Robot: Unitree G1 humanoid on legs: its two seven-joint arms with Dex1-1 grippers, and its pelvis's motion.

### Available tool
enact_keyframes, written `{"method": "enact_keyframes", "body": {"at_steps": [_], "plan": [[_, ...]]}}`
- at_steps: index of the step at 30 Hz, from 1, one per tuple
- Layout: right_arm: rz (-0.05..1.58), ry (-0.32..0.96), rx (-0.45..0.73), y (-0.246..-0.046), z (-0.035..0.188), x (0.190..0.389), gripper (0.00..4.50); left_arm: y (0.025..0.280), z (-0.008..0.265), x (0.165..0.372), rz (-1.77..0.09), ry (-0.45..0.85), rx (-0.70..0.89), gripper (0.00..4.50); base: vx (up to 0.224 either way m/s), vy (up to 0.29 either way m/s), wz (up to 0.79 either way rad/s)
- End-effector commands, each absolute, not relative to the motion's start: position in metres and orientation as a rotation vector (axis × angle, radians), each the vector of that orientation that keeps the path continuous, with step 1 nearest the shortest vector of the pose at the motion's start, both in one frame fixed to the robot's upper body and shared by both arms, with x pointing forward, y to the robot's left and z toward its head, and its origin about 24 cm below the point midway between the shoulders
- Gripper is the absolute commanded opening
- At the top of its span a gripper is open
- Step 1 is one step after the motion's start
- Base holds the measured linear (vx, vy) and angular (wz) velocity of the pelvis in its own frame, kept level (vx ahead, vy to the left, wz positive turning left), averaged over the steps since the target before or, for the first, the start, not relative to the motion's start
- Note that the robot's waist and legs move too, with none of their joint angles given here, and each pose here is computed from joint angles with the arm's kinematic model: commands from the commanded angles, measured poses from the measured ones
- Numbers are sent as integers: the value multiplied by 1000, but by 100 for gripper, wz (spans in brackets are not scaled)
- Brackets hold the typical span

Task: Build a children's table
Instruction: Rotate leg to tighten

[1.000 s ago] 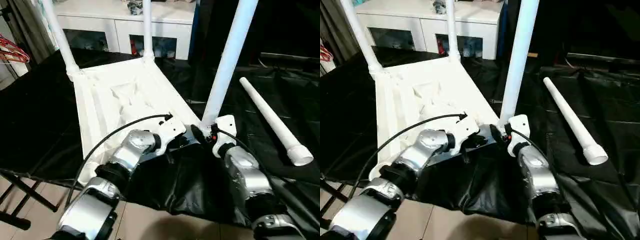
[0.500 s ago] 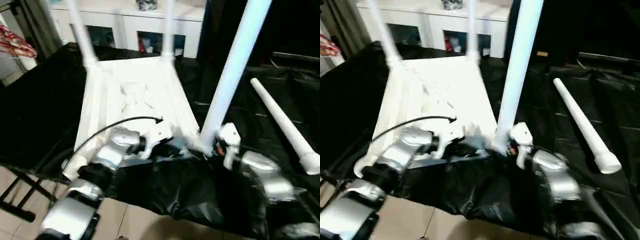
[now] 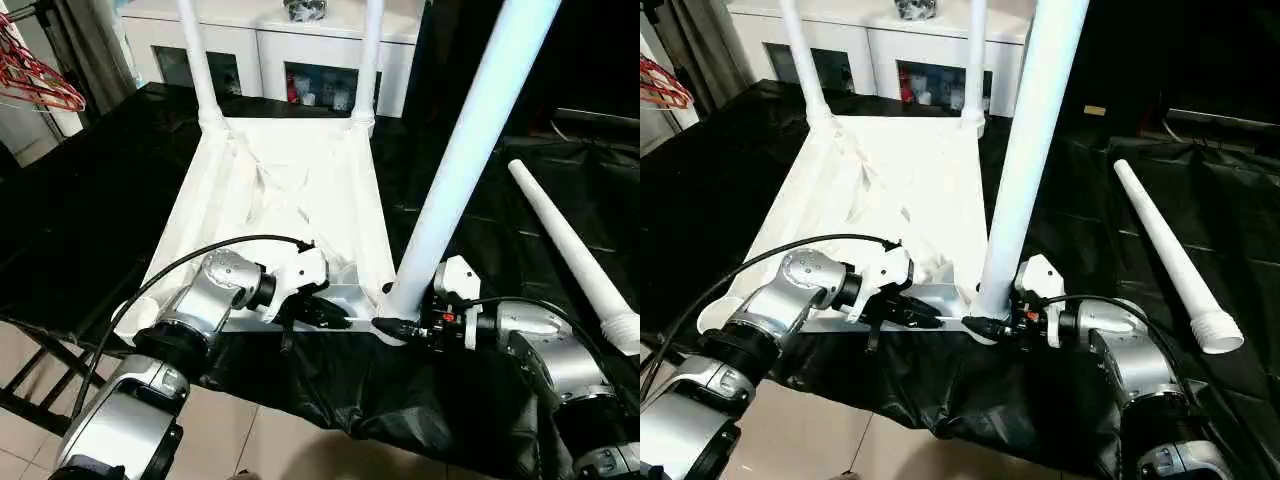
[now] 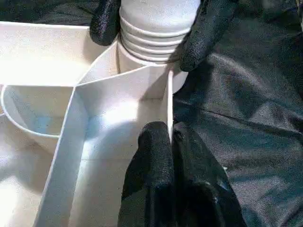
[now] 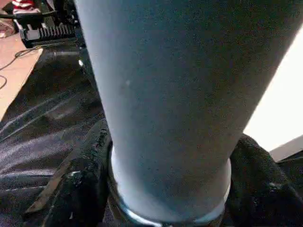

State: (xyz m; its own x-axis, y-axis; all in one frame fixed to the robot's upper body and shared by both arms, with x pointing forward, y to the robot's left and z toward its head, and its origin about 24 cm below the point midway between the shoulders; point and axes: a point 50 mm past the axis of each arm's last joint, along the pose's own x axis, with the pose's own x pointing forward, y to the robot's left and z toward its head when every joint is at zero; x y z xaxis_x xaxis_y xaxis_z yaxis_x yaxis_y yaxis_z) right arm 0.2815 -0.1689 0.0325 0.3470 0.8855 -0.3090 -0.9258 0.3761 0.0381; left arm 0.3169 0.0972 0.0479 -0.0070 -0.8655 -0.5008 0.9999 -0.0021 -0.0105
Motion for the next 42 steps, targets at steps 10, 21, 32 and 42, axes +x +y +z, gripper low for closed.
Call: {"method": "enact_keyframes", "body": {"at_steps": [10, 21, 32, 42], "plan": [[693, 296, -18, -141, -2, 289, 275, 43, 52, 329, -1279, 276, 352, 0, 0, 0, 0], [389, 291, 61, -109, -8, 300, 345, 4, 47, 323, -1174, 271, 369, 0, 0, 0, 0], [672, 236, -65, -135, 12, 298, 381, 35, 51, 320, -1354, 252, 413, 0, 0, 0, 0], [1093, 345, -125, -166, 18, 274, 381, 72, 57, 319, -1538, 322, 435, 0, 0, 0, 0]]}}
